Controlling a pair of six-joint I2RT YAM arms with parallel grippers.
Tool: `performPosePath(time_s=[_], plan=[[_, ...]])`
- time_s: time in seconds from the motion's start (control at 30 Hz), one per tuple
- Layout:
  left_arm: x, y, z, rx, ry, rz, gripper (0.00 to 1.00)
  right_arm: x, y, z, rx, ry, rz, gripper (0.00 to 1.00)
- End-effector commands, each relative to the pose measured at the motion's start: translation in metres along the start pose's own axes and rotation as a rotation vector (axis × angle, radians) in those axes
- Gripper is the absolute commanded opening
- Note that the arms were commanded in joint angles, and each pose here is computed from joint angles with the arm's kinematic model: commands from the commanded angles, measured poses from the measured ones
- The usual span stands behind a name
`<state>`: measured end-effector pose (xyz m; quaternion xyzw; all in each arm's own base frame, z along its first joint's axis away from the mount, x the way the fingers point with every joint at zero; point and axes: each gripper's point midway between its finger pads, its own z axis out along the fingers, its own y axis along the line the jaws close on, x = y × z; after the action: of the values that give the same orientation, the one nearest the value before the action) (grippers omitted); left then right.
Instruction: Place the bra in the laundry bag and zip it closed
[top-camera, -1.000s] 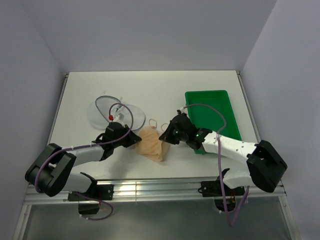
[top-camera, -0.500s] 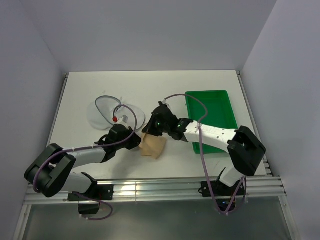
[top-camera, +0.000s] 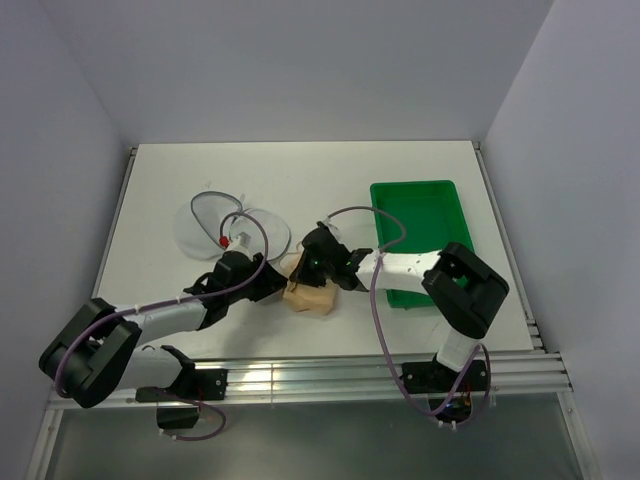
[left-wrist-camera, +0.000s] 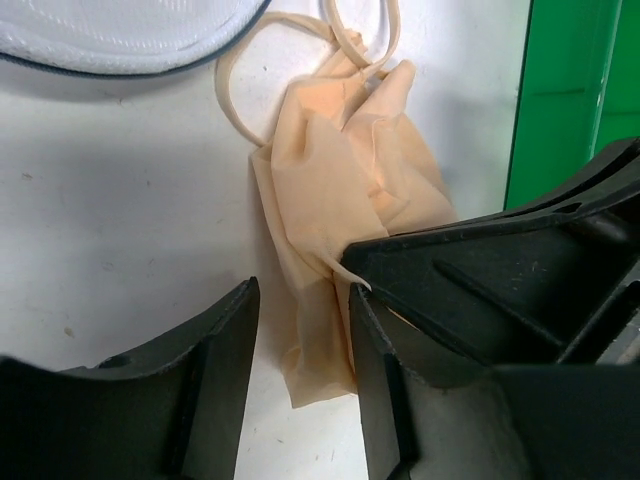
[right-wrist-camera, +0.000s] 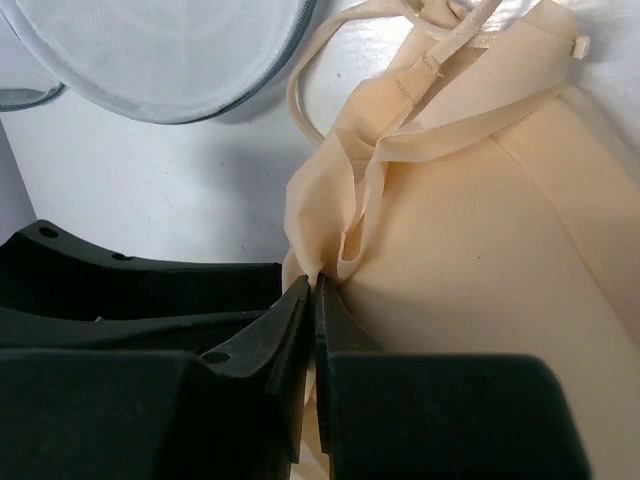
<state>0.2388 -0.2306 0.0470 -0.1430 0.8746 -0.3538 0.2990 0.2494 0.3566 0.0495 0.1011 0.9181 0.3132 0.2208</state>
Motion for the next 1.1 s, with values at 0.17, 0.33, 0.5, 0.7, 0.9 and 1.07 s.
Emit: performPosePath(time_s=[0.17,0.33,0.5,0.7,0.9,1.07], plan=[[-0.013,-0.006,-0.005,0.003,-0.065,0.006,0.52,-0.028,0.030,-0.024,-0.058,-0.110,-0.030,0.32],[-0.024,-0.002,-0.016,-0.018,-0.129,-0.016,0.55,-0.038,0.039,-0.036,-0.068,-0.139,-0.043,0.45],[-0.036,-0.001,-0.029,-0.052,-0.184,-0.015,0.58,-0.049,0.054,-0.052,-0.101,-0.169,-0.047,0.47],[-0.046,-0.012,-0.039,-0.025,-0.217,0.020,0.59,-0.064,0.041,-0.084,-0.088,-0.233,-0.024,0.48],[-0.031,-0.018,-0.021,-0.035,-0.126,0.113,0.60,-0.056,0.000,-0.110,-0.083,-0.232,0.027,0.55],[-0.028,-0.021,-0.011,-0.018,-0.109,0.126,0.61,-0.030,-0.031,-0.107,-0.082,-0.186,0.079,0.73]])
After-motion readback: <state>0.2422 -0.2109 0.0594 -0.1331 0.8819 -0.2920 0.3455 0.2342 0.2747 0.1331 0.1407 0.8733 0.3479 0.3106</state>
